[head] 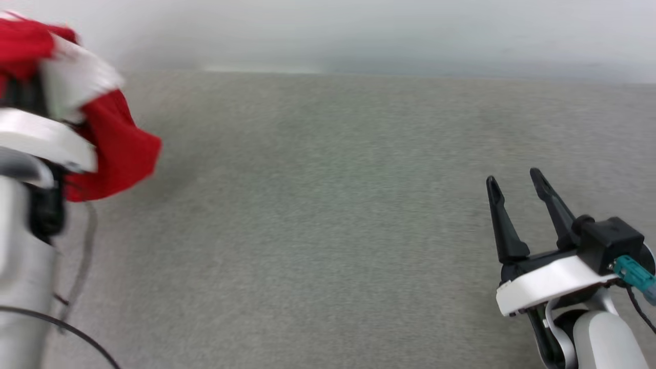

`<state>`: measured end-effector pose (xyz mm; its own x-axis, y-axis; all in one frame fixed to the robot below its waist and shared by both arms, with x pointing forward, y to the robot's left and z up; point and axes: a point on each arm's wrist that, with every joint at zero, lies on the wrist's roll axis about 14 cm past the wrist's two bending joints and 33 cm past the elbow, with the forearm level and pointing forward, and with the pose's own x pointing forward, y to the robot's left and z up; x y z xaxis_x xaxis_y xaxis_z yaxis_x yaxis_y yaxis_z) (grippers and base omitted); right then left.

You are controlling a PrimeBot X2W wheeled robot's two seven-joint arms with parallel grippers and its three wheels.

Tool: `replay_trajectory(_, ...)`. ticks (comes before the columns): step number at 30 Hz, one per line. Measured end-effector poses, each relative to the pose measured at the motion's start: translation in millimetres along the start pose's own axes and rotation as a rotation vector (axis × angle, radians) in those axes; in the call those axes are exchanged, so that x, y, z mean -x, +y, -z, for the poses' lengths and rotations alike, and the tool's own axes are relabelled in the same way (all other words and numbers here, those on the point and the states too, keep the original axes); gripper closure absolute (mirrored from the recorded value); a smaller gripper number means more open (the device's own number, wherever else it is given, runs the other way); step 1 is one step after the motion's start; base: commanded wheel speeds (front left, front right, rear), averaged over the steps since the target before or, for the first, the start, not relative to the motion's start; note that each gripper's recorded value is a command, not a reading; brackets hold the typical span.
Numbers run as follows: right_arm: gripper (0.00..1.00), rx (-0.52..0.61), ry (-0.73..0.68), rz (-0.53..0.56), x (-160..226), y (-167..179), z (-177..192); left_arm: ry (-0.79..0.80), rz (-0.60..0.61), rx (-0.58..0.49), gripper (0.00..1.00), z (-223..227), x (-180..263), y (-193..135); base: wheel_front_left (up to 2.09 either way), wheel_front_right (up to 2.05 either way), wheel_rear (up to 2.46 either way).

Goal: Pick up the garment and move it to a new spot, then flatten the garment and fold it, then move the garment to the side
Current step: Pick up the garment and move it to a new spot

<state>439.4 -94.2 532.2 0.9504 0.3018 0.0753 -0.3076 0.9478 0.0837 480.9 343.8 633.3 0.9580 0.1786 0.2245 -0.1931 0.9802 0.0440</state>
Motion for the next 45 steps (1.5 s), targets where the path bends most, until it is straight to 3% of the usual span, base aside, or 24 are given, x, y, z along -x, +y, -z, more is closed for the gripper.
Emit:
replay_trajectory(7, 0.0, 0.023, -0.016, 0.11, 33.1, -32.4, -15.9, -0.005, 0.286, 0.126, 1.0, 11.2, 19.6, -133.3, 0.0, 0.0, 0.0)
replay_trajectory(16, 0.0, 0.026, -0.005, 0.259, 74.7, -73.3, -19.7, 0.152, 0.736, 0.305, 1.0, 40.7, 99.9, -309.5, 0.0, 0.0, 0.0)
replay_trajectory(21, 0.0, 0.014, 0.027, 0.293, 79.3, -83.5, -8.0, 0.303, 0.936, 0.332, 1.0, 75.9, 155.7, -368.8, 0.0, 0.0, 0.0)
replay_trajectory(28, 0.0, -0.008, 0.076, 0.308, 73.3, -91.0, 15.0, 0.496, 1.058, 0.312, 1.0, 131.6, 208.3, -389.1, 0.0, 0.0, 0.0)
replay_trajectory(29, 0.0, -0.01, 0.079, 0.305, 71.1, -90.8, 17.1, 0.509, 1.067, 0.306, 0.42, 135.5, 212.3, -389.3, 0.0, 0.0, 0.0)
replay_trajectory(30, 0.0, -0.013, 0.08, 0.298, 67.9, -89.5, 18.4, 0.513, 1.071, 0.296, 0.0, 138.1, 214.6, -388.1, 0.0, 0.0, 0.0)
replay_trajectory(39, 0.0, -0.003, 0.053, 0.241, 55.2, -73.6, 9.3, 0.255, 0.97, 0.306, 0.0, 87.5, 179.4, -366.6, 0.0, 0.0, 0.0)
replay_trajectory(45, 0.0, 0.001, 0.026, 0.208, 56.7, -60.7, -5.7, 0.14, 0.795, 0.305, 0.0, 55.8, 155.0, -324.5, 0.0, 0.0, 0.0)
